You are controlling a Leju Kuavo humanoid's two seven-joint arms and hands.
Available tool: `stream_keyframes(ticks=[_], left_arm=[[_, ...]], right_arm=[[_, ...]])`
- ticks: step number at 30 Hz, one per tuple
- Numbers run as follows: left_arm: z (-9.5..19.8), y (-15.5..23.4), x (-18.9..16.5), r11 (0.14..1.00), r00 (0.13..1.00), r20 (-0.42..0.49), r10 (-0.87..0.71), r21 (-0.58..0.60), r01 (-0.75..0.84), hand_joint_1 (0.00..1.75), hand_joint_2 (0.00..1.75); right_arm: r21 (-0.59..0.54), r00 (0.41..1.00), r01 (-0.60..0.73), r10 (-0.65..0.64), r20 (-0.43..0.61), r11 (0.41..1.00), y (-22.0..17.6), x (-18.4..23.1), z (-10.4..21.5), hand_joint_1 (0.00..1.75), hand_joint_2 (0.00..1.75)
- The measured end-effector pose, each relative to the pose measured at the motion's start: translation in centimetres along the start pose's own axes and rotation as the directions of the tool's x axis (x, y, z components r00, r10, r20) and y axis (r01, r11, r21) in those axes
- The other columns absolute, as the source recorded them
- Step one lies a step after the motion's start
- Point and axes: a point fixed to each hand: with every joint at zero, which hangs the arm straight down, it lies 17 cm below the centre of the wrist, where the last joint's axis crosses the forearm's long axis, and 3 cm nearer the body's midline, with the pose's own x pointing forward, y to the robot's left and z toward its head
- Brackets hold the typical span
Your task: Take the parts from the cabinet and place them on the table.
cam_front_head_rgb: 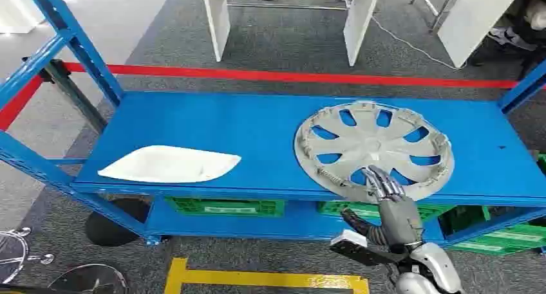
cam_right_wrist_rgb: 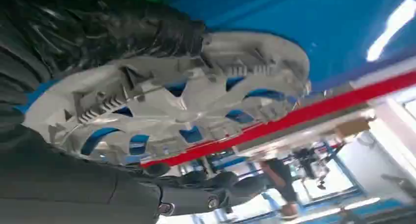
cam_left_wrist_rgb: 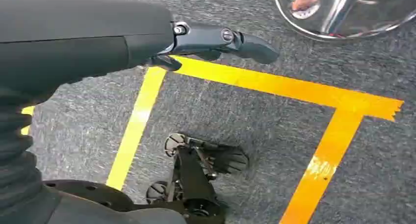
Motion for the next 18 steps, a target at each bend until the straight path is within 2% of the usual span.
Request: stream_keyframes(ticks=[6,10,18], left_arm=[[0.0,-0.5,0.3,0.999,1.000,-0.002,-0.031,-0.021,0.031,0.00,1.75],[0.0,-0.7,0.3,0.999,0.999,0.001,-0.046,-0.028,0.046,0.00,1.75],[-0.1,-1.3,0.8,0.996,0.997,0.005,-0.080,-0.048,0.080,0.00,1.75]], right_arm=[[0.103,0.979,-0.201,0.198,0.037,0.974,0.9,-2.3,0.6,0.00,1.75],[0.123,0.965,-0.263,0.258,0.054,0.957,1.0,-3.1,0.6,0.00,1.75],[0.195,0.893,-0.449,0.441,0.086,0.872,1.6,-6.2,1.2,0.00,1.75]])
